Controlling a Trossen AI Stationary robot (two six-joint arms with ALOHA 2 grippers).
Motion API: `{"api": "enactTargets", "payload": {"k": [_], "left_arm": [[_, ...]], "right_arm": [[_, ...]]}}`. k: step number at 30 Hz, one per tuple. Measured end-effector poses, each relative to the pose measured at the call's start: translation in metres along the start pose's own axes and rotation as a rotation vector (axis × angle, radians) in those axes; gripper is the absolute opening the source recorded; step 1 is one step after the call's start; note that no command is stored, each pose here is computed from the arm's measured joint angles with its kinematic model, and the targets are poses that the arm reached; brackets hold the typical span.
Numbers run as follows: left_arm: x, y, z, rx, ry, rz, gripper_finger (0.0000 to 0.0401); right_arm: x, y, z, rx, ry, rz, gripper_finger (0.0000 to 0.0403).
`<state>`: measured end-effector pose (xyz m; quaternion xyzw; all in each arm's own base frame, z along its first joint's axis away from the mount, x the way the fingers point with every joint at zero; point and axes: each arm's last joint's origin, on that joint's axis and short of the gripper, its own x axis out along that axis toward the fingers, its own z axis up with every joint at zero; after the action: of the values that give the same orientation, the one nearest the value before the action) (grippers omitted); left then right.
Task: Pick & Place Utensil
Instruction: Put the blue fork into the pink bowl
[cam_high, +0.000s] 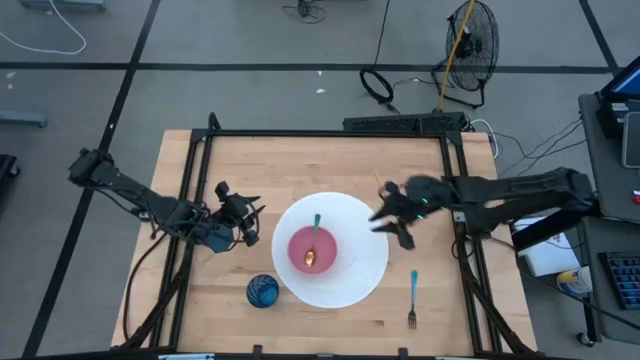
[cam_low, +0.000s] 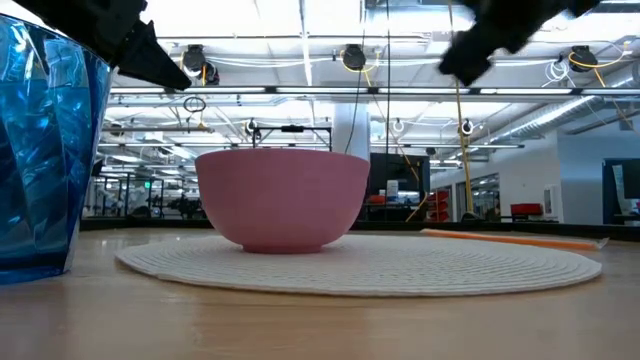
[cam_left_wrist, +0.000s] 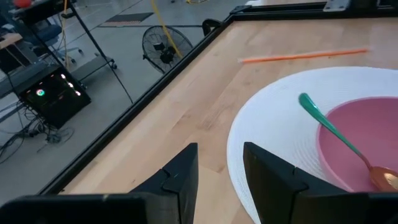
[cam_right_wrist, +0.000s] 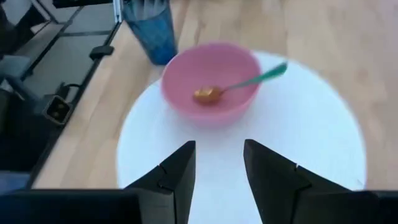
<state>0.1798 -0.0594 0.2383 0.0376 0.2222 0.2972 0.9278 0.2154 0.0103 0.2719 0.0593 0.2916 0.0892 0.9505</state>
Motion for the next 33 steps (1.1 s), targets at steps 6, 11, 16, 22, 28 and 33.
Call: {"api": "enactTargets", "payload": {"k": [6,11,16,22,28,33], "left_arm": [[0.004,0.004,0.001,-0.016,0.006,0.027,0.0134],[0.006,0.005,0.002,-0.038,0.009,0.038,0.0134],[0.007,0.006,0.002,-0.044,0.011,0.041,0.0134],[0.007,0.006,0.0,-0.038,0.018,0.044,0.0134],[0.012,0.007,-0.017,-0.017,0.039,0.068,0.0134],[0.016,0.011,-0.022,-0.01,0.047,0.104,0.0134]], "right_arm": [[-0.012,0.029,-0.04,0.281,0.056,-0.097,0.0132],[-0.001,0.046,-0.078,0.51,0.155,-0.099,0.0132],[0.009,0.061,-0.097,0.648,0.24,-0.115,0.0132],[0.017,0.076,-0.102,0.758,0.221,-0.144,0.0127],[0.024,0.094,-0.106,0.879,0.251,-0.155,0.0103],[0.03,0.112,-0.095,0.918,0.273,-0.157,0.0083]]}}
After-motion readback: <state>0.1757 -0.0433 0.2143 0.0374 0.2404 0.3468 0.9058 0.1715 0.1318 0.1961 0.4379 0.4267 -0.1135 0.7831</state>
